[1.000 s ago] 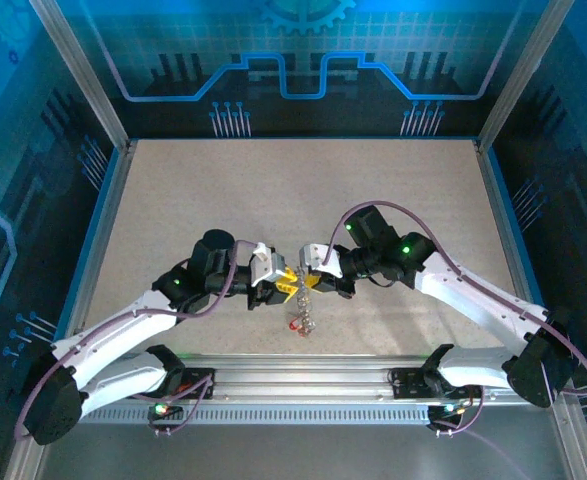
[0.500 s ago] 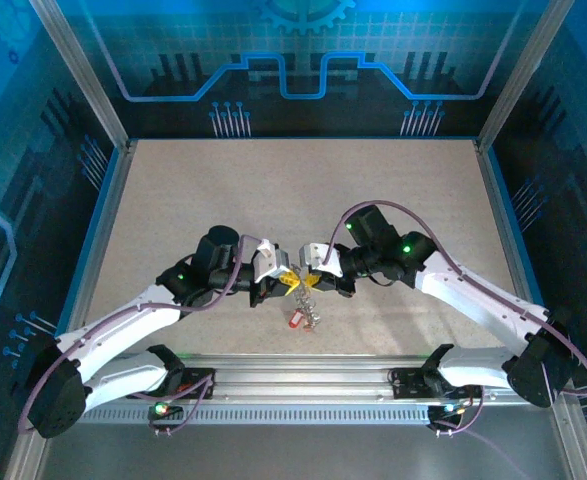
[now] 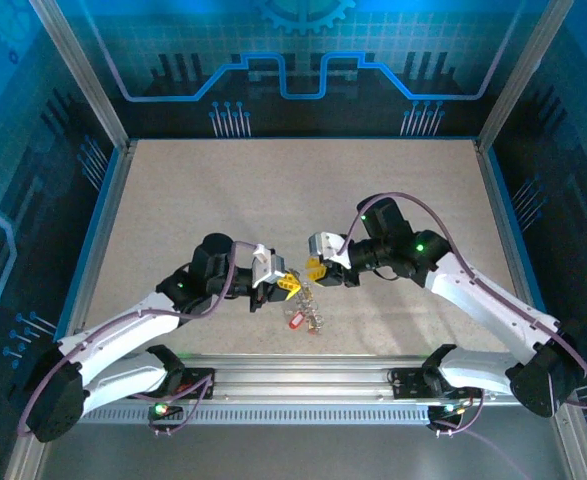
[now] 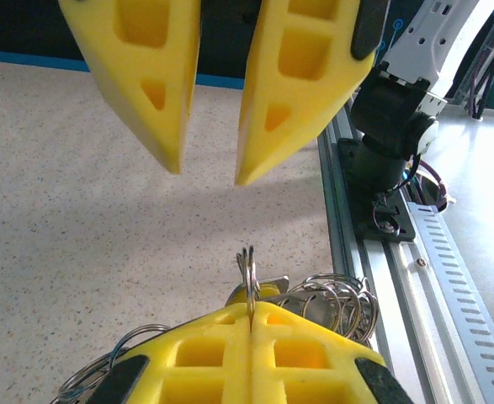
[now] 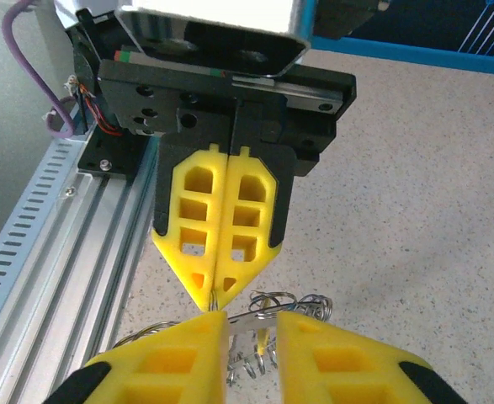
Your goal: Put the keys on the keyring
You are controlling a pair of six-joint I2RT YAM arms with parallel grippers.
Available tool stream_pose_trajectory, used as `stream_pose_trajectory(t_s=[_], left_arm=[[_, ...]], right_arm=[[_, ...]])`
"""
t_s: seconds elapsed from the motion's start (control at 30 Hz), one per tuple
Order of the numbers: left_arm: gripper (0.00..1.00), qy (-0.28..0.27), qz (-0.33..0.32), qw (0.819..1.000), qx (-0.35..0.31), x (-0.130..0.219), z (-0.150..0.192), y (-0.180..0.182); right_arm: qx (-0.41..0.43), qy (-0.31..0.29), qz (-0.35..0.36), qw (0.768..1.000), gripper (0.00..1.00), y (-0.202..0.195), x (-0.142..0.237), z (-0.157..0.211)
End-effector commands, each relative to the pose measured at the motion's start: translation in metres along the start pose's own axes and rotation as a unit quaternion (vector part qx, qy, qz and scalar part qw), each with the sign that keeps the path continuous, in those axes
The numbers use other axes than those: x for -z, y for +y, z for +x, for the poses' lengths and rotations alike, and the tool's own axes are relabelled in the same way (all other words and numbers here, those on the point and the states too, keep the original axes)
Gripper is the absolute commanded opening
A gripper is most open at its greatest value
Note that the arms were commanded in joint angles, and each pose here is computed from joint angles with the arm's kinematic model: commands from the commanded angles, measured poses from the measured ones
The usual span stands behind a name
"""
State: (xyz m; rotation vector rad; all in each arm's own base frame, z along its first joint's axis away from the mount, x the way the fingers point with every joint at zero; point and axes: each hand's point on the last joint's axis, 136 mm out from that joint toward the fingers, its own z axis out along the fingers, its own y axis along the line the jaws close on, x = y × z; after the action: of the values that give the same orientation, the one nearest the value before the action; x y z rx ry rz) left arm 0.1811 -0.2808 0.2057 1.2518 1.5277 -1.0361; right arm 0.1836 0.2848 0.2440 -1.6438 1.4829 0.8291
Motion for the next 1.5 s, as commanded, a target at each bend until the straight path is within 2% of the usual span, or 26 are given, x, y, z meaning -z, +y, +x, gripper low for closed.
stream_pose_trajectory(t_s=[0.0, 0.17, 0.4, 0.6, 0.77, 0.97, 1.13, 1.47], left_arm=[[0.0, -0.051, 0.014, 0.998, -0.037, 0.004, -0.025, -0.008], [0.0, -0.066, 0.015, 0.997, -0.041, 0.004, -0.028, -0.009], [0.0, -0.08, 0.036, 0.995, -0.048, 0.004, -0.03, -0.016], [0.0, -0.091, 0.055, 0.993, -0.047, 0.003, -0.031, -0.021], [0.0, -0.1, 0.047, 0.993, -0.052, 0.003, -0.034, -0.017], [0.0, -0.105, 0.051, 0.992, -0.054, 0.002, -0.036, -0.018], [0.0, -0.104, 0.047, 0.992, -0.05, 0.001, -0.034, -0.016], [0.0, -0.1, 0.035, 0.993, -0.053, 0.005, -0.031, -0.017]], right_arm=[[-0.004, -0.014, -0.029, 0.999, 0.25, 0.016, 0.007, 0.0], [-0.001, -0.033, -0.053, 0.998, 0.27, 0.03, 0.006, 0.002], [-0.02, -0.017, -0.029, 0.999, 0.28, 0.019, -0.001, 0.016], [-0.015, -0.021, -0.038, 0.999, 0.27, 0.019, -0.004, 0.015], [-0.009, -0.026, -0.049, 0.998, 0.27, 0.023, -0.007, 0.014], [-0.008, -0.025, -0.051, 0.998, 0.21, 0.023, -0.011, 0.015], [-0.007, -0.033, -0.052, 0.998, 0.19, 0.023, -0.017, 0.011], [0.002, -0.03, -0.033, 0.999, 0.23, 0.02, -0.009, 0.012]])
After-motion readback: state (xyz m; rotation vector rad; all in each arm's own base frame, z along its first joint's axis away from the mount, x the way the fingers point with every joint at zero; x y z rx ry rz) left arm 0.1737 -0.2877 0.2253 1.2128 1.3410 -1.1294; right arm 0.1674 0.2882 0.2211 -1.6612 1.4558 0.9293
